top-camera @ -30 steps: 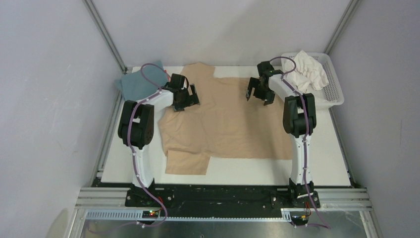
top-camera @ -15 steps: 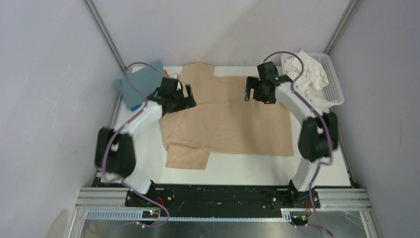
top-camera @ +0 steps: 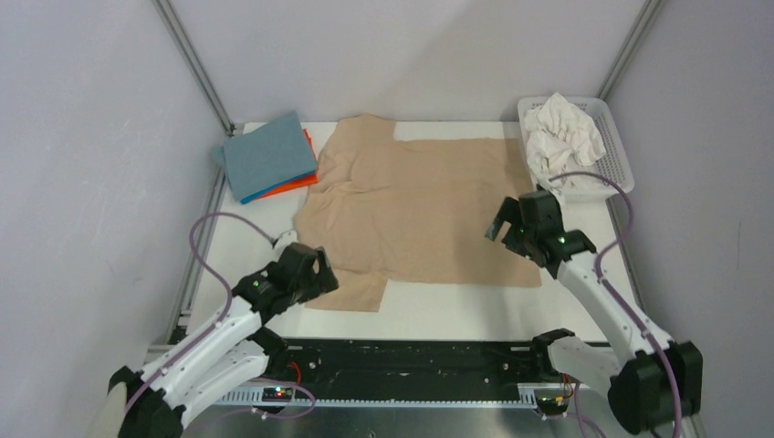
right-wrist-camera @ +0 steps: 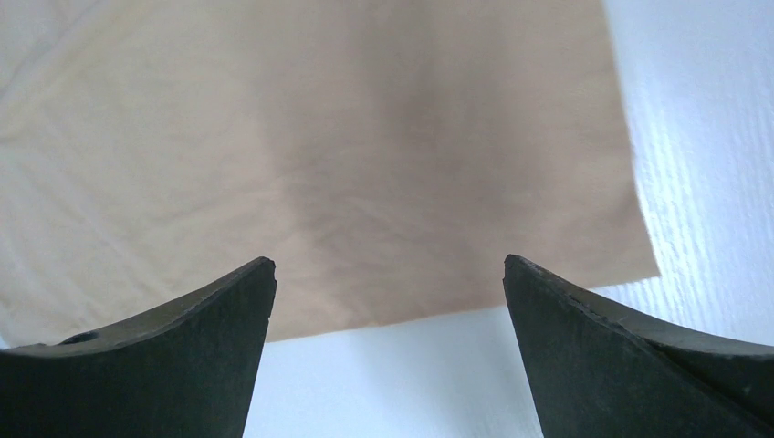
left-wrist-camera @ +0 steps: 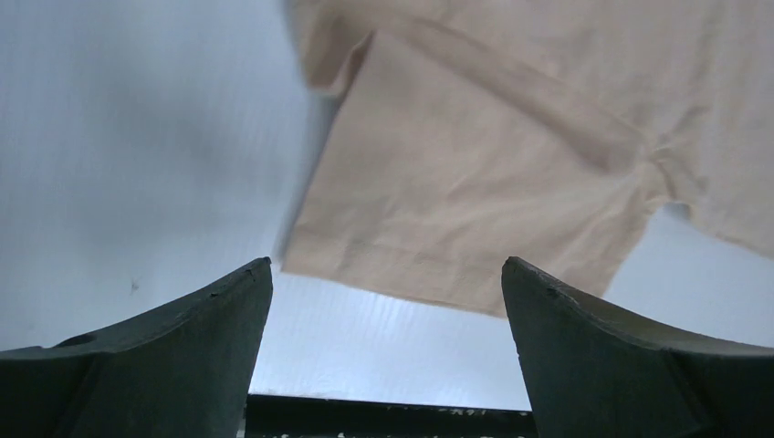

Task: Fold and stack the t-shirts
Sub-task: Grab the side of the flattened tshirt closest away from the robot with both arms

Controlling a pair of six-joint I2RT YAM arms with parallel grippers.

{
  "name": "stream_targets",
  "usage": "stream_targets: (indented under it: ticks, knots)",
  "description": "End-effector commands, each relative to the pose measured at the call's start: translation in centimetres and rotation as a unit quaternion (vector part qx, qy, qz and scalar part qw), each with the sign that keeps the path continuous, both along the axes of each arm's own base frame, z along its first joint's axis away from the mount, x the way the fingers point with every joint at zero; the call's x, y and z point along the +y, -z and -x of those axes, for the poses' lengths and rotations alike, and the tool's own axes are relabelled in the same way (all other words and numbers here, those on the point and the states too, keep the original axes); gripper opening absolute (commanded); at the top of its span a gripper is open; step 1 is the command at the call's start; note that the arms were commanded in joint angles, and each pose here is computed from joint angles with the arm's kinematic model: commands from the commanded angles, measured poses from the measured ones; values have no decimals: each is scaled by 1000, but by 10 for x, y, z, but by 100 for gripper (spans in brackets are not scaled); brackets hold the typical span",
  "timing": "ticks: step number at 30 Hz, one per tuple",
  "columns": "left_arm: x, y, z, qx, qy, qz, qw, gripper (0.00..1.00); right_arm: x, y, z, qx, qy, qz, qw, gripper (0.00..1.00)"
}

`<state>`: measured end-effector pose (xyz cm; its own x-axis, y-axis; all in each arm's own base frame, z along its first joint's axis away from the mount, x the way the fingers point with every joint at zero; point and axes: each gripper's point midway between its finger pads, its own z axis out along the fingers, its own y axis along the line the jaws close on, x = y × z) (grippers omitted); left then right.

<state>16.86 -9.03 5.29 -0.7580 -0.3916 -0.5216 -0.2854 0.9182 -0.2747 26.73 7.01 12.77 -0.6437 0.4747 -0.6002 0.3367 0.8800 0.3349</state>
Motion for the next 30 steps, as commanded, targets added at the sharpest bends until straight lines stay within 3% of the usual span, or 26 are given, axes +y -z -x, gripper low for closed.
stream_targets:
  ticks: [1,3,9,12,18,23,27,30]
  knots:
    - [16,21,19,28,-75,0,997,100,-19,-12,-3,-54,58,-19,997,99]
    - [20,29,21,36,-85,-11,996,98,-22,-7,-1,-46,57,-12,997,100]
    - [21,24,10,21,-90,-28,995,81,-23,14,0,-5,49,3,999,99]
    - [13,27,5,23,-82,-21,996,71,-22,19,-1,3,46,5,999,99]
    - [-6,38,-3,39,-57,-4,998,61,-27,19,1,4,52,16,999,99]
    - [-24,40,-7,48,-17,0,999,41,-33,20,3,7,61,28,998,99]
    - [-32,46,-3,60,11,-6,998,31,-35,21,4,11,64,31,997,100]
    - [-31,51,0,71,18,-18,997,10,-36,24,4,14,65,33,997,99]
